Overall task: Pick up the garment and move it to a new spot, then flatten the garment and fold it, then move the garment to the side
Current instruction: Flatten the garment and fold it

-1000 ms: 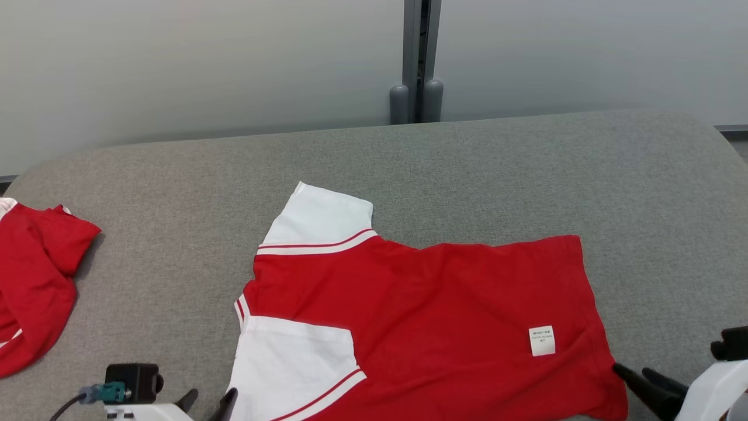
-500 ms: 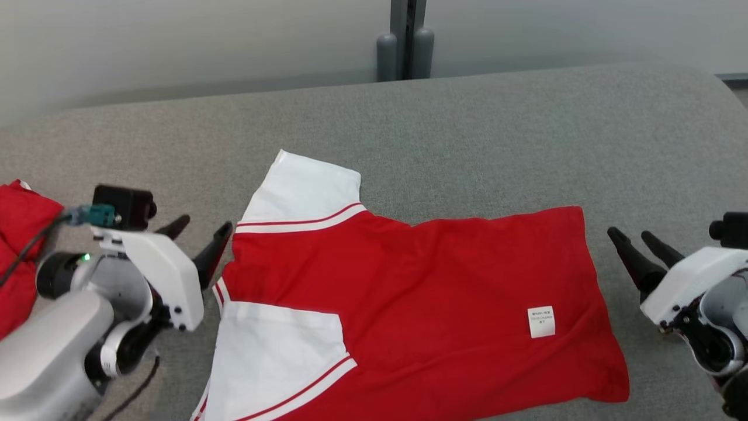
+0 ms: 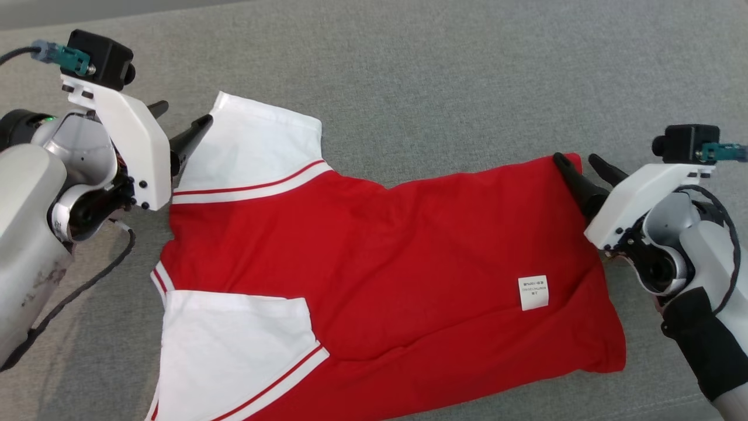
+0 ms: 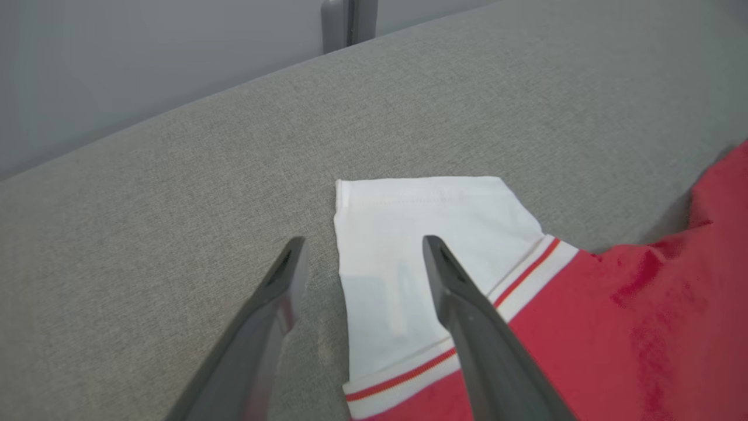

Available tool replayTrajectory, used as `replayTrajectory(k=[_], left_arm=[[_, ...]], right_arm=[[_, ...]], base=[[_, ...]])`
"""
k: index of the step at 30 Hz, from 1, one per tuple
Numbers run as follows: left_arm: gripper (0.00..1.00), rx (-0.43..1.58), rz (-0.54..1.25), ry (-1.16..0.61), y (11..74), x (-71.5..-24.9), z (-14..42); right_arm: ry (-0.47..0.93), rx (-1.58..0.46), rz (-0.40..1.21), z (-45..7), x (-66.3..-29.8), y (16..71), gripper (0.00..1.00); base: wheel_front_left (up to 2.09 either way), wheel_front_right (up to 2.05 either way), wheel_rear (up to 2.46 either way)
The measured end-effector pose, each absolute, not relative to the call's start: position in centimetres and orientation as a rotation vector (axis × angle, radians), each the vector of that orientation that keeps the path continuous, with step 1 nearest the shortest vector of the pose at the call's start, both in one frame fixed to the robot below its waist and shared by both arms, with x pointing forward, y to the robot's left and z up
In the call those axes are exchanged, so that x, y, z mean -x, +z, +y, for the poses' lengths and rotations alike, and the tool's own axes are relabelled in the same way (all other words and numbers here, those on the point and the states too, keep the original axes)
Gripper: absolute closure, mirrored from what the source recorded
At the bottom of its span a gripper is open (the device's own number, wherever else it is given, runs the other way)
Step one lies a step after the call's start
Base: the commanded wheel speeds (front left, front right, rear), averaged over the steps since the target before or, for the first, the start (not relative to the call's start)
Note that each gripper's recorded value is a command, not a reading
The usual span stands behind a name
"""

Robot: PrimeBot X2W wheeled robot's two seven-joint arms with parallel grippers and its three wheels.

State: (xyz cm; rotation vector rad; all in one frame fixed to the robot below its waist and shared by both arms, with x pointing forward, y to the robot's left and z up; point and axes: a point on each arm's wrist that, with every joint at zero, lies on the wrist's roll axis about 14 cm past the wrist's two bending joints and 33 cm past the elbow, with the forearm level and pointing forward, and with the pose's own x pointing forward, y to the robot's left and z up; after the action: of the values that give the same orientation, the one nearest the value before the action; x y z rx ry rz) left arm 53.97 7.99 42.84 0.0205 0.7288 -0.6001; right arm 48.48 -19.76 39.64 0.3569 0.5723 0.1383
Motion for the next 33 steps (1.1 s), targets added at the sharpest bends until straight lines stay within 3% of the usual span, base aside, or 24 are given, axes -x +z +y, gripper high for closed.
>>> replayTrajectory(k=[10, 22, 23, 25, 33], left_arm=[[0.00, -0.064, 0.889, -0.649, 38.0, -56.6, 6.3], [0.00, -0.065, 0.950, -0.652, 35.4, -58.1, 5.1], [0.20, -0.064, 0.950, -0.651, 35.3, -58.2, 5.1], [1.00, -0.065, 0.947, -0.649, 35.4, -58.3, 5.0], [1.00, -0.062, 0.915, -0.640, 36.4, -58.3, 5.3]], right_arm=[[0.165, -0.352, 0.631, -18.9, -48.7, 37.9, 0.00], [0.181, -0.347, 0.634, -18.4, -49.1, 37.6, 0.00], [0.182, -0.345, 0.634, -18.4, -49.1, 37.6, 0.19], [0.184, -0.344, 0.635, -18.3, -49.2, 37.6, 1.00], [0.187, -0.337, 0.616, -18.2, -49.3, 38.2, 1.00]], base=[[0.00, 0.00, 0.00], [0.00, 0.00, 0.00], [0.00, 0.00, 0.00], [0.00, 0.00, 0.00], [0.00, 0.00, 0.00]])
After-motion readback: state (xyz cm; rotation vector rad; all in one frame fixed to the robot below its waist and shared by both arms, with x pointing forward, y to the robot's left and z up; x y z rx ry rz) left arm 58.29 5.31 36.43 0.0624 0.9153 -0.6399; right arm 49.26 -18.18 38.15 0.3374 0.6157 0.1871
